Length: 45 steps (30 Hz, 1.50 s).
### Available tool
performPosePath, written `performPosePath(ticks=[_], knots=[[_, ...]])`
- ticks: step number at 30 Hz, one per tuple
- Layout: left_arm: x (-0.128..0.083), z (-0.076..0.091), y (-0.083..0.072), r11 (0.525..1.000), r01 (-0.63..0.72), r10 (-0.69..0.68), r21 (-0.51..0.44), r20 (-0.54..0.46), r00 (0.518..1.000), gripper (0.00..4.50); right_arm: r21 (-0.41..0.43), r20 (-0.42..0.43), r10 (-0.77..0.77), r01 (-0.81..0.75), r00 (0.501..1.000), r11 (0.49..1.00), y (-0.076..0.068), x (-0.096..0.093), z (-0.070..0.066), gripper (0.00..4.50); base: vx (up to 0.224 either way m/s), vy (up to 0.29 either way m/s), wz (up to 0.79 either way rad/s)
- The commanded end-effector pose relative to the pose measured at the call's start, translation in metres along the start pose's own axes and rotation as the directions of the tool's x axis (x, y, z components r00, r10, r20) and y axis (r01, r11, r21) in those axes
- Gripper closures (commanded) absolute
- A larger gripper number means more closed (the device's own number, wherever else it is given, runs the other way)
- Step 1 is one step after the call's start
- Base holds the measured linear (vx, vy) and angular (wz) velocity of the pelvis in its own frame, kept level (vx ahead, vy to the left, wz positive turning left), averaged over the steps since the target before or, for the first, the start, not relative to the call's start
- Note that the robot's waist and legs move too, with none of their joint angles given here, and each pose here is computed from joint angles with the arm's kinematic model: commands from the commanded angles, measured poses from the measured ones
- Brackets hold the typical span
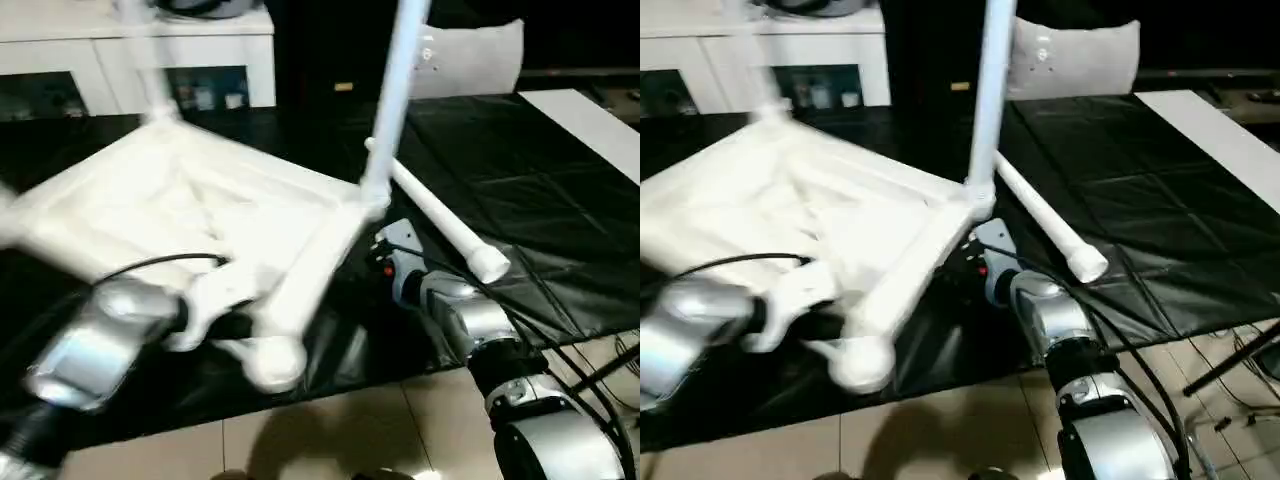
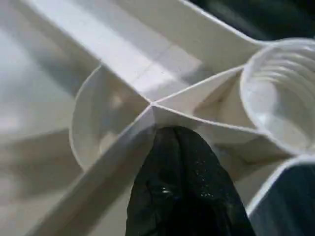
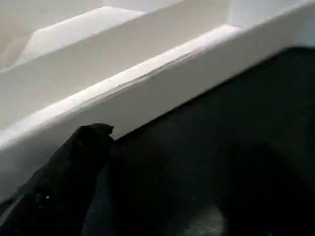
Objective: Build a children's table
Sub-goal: Rotate table base, then pick table leg
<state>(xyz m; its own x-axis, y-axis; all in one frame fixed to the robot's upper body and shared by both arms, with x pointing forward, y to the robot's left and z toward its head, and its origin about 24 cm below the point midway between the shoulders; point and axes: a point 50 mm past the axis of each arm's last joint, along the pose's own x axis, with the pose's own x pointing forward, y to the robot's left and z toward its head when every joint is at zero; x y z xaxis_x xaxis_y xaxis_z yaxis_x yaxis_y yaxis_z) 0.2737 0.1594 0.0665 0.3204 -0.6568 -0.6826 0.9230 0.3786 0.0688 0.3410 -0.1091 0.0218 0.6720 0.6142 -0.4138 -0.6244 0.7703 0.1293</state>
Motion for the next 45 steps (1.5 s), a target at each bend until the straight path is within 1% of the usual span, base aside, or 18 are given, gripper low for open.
performPosePath(ticks=[1, 5, 7, 10, 14, 17, 19, 21, 22, 23, 26, 29, 31, 33, 38, 42, 44, 45], knots=[[0.018, 0.013, 0.009, 0.995, -0.094, 0.092, 0.033, 0.063, 0.994, 4.47, -0.035, 0.053, 0.045, -0.043, 0.998, 0.998, 0.01, 0.008, 0.016, 0.0, 0.0, 0.0, 0.0], [0.032, 0.022, 0.021, 0.975, -0.221, 0.221, -0.009, 0.105, 0.97, 4.47, -0.042, 0.059, 0.009, -0.007, 0.998, 0.999, 0.003, 0.005, 0.017, 0.0, 0.0, 0.0, 0.0], [0.044, 0.032, 0.029, 0.945, -0.32, 0.327, -0.067, 0.153, 0.933, 4.47, -0.042, 0.08, -0.049, 0.052, 0.996, 0.998, -0.007, 0.0, 0.02, 0.0, 0.0, 0.0, 0.0], [0.055, 0.04, 0.033, 0.919, -0.376, 0.394, -0.122, 0.204, 0.896, 4.47, -0.026, 0.098, -0.123, 0.126, 0.987, 0.992, -0.018, -0.005, 0.022, 0.0, 0.0, 0.0, 0.0], [0.066, 0.048, 0.029, 0.909, -0.37, 0.411, -0.193, 0.27, 0.871, 4.47, 0.012, 0.129, -0.265, 0.266, 0.956, 0.964, -0.035, -0.014, 0.029, 0.0, 0.0, 0.0, 0.0], [0.065, 0.053, 0.029, 0.905, -0.389, 0.425, -0.174, 0.311, 0.85, 4.47, 0.036, 0.149, -0.402, 0.402, 0.903, 0.915, -0.056, -0.025, 0.042, 0.0, 0.0, 0.0, 0.0], [0.061, 0.053, 0.028, 0.912, -0.374, 0.41, -0.169, 0.33, 0.85, 4.17, 0.029, 0.153, -0.445, 0.446, 0.882, 0.895, -0.064, -0.03, 0.048, 0.0, 0.0, 0.0, 0.0], [0.056, 0.052, 0.027, 0.919, -0.36, 0.393, -0.159, 0.34, 0.854, 4.09, 0.02, 0.15, -0.476, 0.479, 0.867, 0.878, -0.07, -0.035, 0.053, 0.0, 0.0, 0.0, 0.0], [0.052, 0.047, 0.026, 0.926, -0.355, 0.377, -0.126, 0.332, 0.865, 3.92, 0.015, 0.1, -0.489, 0.49, 0.867, 0.872, -0.076, -0.038, 0.053, 0.0, 0.0, 0.0, 0.0], [0.045, 0.041, 0.024, 0.933, -0.35, 0.358, -0.082, 0.322, 0.877, 3.92, 0.015, 0.025, -0.502, 0.501, 0.865, 0.865, -0.084, -0.042, 0.052, 0.0, 0.0, 0.0, 0.0], [0.037, 0.035, 0.022, 0.94, -0.339, 0.336, -0.044, 0.303, 0.892, 3.72, 0.021, -0.041, -0.499, 0.5, 0.866, 0.866, -0.091, -0.047, 0.052, 0.0, 0.0, 0.0, 0.0], [0.032, 0.029, 0.02, 0.945, -0.327, 0.311, 0.016, 0.268, 0.912, 3.54, -0.002, -0.073, -0.545, 0.546, 0.836, 0.838, -0.1, -0.054, 0.054, 0.0, 0.0, 0.0, 0.0], [0.031, 0.028, 0.019, 0.947, -0.321, 0.304, 0.025, 0.264, 0.915, 3.45, -0.008, -0.075, -0.559, 0.56, 0.826, 0.828, -0.103, -0.056, 0.055, 0.0, 0.0, 0.0, 0.0], [0.029, 0.027, 0.019, 0.948, -0.318, 0.299, 0.032, 0.262, 0.918, 3.24, -0.036, -0.105, -0.598, 0.598, 0.795, 0.801, -0.111, -0.064, 0.055, 0.0, 0.0, 0.0, 0.0], [0.028, 0.026, 0.016, 0.952, -0.303, 0.285, 0.038, 0.244, 0.927, 2.83, -0.026, -0.177, -0.595, 0.601, 0.784, 0.799, -0.117, -0.071, 0.047, 0.0, 0.0, 0.0, 0.0], [0.028, 0.025, 0.013, 0.957, -0.287, 0.268, 0.049, 0.238, 0.934, 2.83, 0.004, -0.226, -0.572, 0.588, 0.788, 0.809, -0.117, -0.073, 0.04, 0.0, 0.0, 0.0, 0.0], [0.028, 0.025, 0.013, 0.957, -0.285, 0.267, 0.045, 0.238, 0.934, 2.83, 0.048, -0.301, -0.521, 0.559, 0.798, 0.828, -0.114, -0.074, 0.032, 0.0, 0.0, 0.0, 0.0], [0.028, 0.025, 0.013, 0.957, -0.285, 0.267, 0.045, 0.238, 0.934, 2.83, 0.061, -0.312, -0.505, 0.547, 0.805, 0.835, -0.113, -0.073, 0.031, 0.0, 0.0, 0.0, 0.0]])
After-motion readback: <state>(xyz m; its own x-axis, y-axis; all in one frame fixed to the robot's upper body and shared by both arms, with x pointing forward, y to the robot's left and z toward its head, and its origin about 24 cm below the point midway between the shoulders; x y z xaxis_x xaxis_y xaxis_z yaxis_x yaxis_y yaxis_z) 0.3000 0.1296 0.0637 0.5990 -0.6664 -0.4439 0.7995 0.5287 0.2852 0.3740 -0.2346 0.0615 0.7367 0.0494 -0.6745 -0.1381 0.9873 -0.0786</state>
